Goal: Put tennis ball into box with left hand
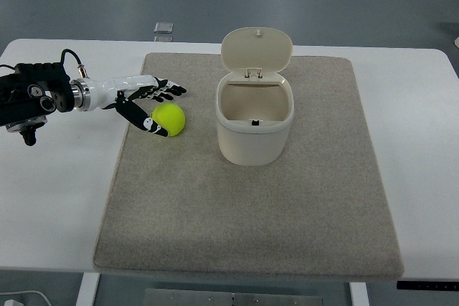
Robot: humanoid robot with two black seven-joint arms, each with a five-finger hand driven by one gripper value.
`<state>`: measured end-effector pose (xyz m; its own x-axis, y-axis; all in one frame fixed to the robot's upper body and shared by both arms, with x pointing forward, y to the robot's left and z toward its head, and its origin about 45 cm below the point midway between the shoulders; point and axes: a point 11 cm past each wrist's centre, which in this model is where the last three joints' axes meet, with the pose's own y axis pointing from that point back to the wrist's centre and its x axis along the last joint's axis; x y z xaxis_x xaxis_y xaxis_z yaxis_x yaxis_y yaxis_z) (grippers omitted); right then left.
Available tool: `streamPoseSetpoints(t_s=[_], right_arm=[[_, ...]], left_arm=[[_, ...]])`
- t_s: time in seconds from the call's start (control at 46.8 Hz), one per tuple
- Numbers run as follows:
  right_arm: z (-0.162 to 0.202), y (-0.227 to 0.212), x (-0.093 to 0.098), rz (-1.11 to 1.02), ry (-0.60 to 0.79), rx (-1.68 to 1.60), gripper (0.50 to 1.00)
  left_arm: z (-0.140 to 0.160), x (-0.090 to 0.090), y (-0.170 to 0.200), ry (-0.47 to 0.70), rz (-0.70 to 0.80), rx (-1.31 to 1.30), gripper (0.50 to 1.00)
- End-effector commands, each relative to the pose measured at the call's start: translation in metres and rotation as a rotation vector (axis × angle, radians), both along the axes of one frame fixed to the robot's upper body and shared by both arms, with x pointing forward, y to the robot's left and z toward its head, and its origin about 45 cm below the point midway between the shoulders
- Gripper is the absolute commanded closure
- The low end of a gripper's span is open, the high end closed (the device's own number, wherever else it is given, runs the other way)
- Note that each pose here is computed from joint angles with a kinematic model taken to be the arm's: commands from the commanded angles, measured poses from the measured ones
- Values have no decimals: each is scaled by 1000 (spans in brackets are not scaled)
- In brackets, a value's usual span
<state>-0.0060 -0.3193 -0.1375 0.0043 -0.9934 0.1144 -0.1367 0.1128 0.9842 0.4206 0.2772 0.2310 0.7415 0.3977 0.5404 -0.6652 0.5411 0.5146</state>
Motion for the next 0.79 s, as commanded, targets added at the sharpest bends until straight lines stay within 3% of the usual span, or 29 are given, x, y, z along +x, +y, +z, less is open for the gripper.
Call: streamPoseSetpoints(t_s=[0.0,0.769], right_arm=[[0,0,0,0,0,1,562],[0,0,0,0,0,-1,562]], left_arm=[[1,1,1,-11,-10,17,557],[-4,1,-3,-57,-50,80,557]])
